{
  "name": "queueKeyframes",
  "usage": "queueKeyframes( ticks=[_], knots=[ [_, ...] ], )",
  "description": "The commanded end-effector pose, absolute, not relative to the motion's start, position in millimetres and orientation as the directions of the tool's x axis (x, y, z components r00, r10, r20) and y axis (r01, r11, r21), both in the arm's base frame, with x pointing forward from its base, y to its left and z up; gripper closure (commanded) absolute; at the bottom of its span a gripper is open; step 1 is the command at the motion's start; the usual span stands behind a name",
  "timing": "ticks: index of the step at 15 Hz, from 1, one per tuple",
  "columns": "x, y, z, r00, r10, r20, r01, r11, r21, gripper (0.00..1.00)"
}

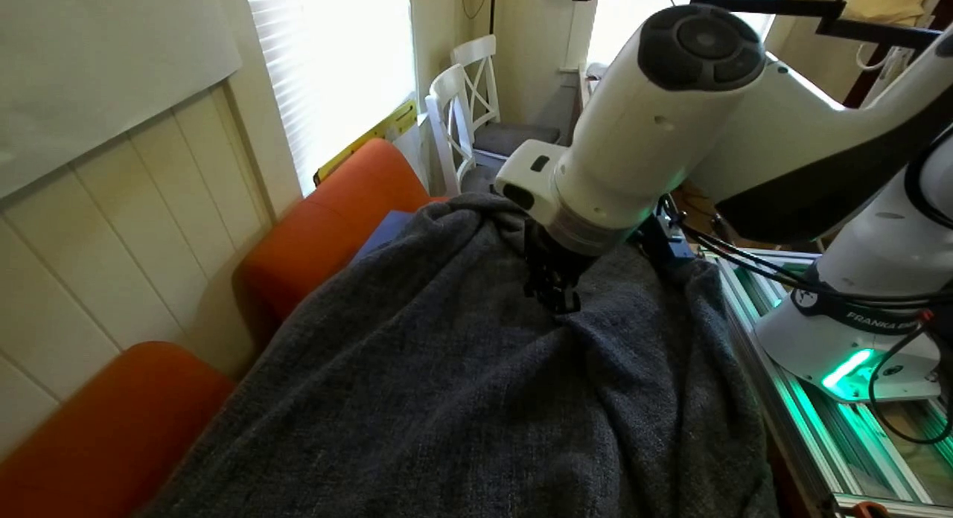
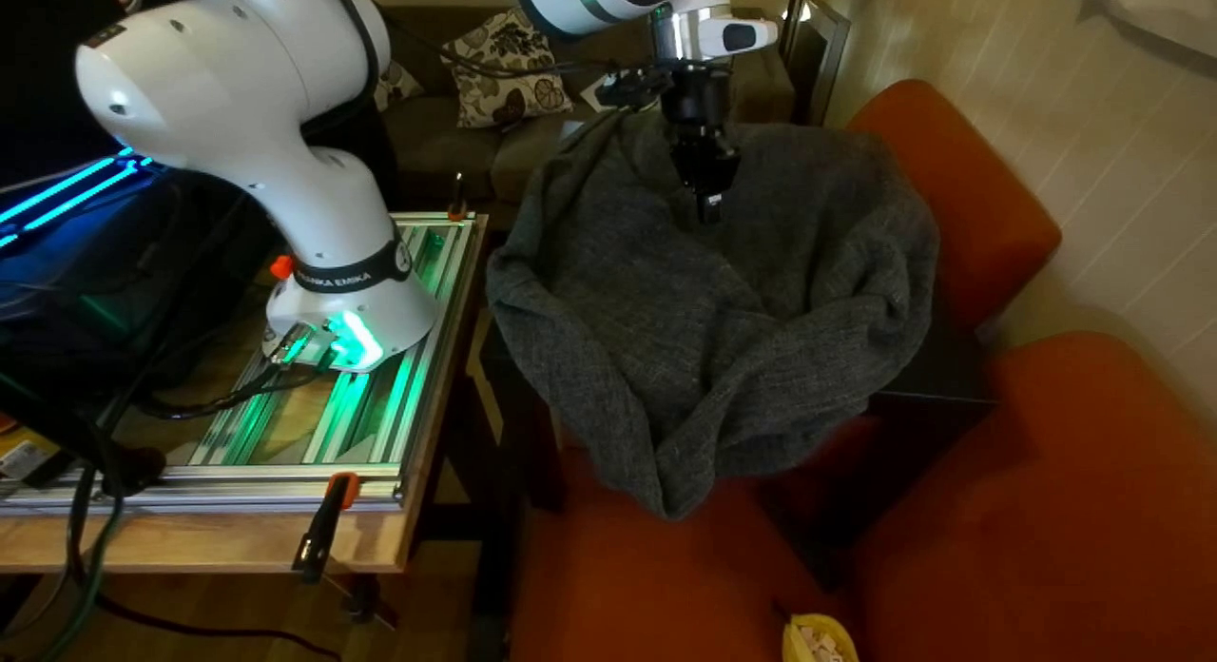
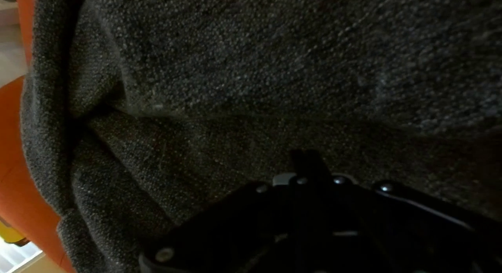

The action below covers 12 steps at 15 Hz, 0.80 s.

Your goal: Cover the stool fully with the grey cloth

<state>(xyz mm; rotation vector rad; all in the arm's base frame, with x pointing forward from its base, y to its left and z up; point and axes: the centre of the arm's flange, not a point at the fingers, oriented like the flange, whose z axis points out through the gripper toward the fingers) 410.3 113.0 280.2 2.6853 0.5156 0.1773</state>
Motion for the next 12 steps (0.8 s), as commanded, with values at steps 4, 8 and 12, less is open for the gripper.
queueKeyframes(
  ticks=[4, 8, 12],
  knots=[
    [429.2, 117.4, 225.4, 0.940, 0.342, 0.002, 0.329, -0.904, 0.272, 1.00],
    [432.6, 116.7, 230.2, 0.930, 0.366, -0.035, 0.366, -0.911, 0.192, 1.00],
    [431.4, 108.9, 241.0, 0.896, 0.438, -0.070, 0.442, -0.895, 0.067, 1.00]
  ],
)
